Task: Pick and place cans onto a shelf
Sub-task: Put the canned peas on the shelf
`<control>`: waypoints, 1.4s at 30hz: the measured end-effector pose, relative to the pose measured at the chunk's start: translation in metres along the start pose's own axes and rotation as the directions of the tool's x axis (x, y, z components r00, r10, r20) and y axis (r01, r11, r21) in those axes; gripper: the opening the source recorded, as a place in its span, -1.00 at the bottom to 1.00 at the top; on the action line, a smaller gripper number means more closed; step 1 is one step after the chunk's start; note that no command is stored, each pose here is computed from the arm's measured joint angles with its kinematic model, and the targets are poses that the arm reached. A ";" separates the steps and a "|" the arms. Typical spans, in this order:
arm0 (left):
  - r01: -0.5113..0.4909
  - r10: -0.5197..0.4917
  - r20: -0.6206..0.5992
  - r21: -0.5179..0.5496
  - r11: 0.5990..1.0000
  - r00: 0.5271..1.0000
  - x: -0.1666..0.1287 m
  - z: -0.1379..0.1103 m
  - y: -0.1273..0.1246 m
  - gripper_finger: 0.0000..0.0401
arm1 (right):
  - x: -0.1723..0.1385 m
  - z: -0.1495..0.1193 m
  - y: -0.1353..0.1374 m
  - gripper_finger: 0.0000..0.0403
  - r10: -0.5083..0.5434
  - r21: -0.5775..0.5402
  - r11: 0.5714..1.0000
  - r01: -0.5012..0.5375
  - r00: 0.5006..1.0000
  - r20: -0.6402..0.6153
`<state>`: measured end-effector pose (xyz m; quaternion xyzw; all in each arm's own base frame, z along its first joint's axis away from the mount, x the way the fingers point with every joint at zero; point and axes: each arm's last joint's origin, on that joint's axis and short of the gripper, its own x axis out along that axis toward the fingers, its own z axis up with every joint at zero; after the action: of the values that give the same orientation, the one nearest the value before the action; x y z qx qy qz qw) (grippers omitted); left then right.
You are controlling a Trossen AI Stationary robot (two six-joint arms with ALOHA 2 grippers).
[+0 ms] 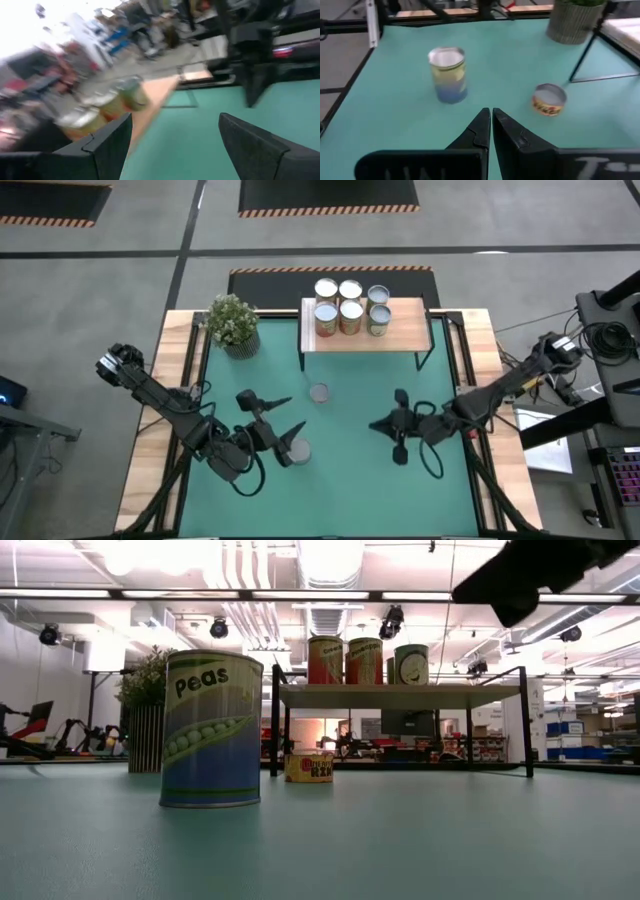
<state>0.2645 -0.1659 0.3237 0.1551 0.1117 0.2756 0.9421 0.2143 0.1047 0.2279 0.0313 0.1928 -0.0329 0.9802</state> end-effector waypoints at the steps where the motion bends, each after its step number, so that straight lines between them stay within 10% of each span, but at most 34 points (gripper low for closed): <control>1: 0.038 -0.038 -0.007 -0.031 0.999 0.999 0.000 -0.002 -0.001 0.39 | 0.001 -0.003 0.002 -0.96 0.008 -0.004 1.000 -0.008 1.000 0.004; 12: 0.347 -0.377 -0.104 -0.227 0.910 0.920 0.000 -0.020 -0.019 0.39 | -0.001 -0.023 0.012 -0.96 0.097 -0.168 0.983 -0.077 0.989 0.115; 27: 0.422 -0.464 -0.296 -0.196 0.885 0.835 0.004 0.040 -0.008 0.39 | -0.043 0.012 -0.005 -0.96 0.138 -0.292 0.955 -0.043 0.940 0.311; 42: 0.424 -0.409 -0.724 -0.176 0.888 0.556 0.049 0.043 -0.040 0.39 | -0.064 0.008 -0.005 -0.96 0.227 -0.313 0.941 -0.132 0.930 0.291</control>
<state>0.3377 -0.1808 0.3434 0.0070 0.5220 0.0828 0.8489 0.1581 0.1026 0.2597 -0.0999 0.0290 0.0814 0.9912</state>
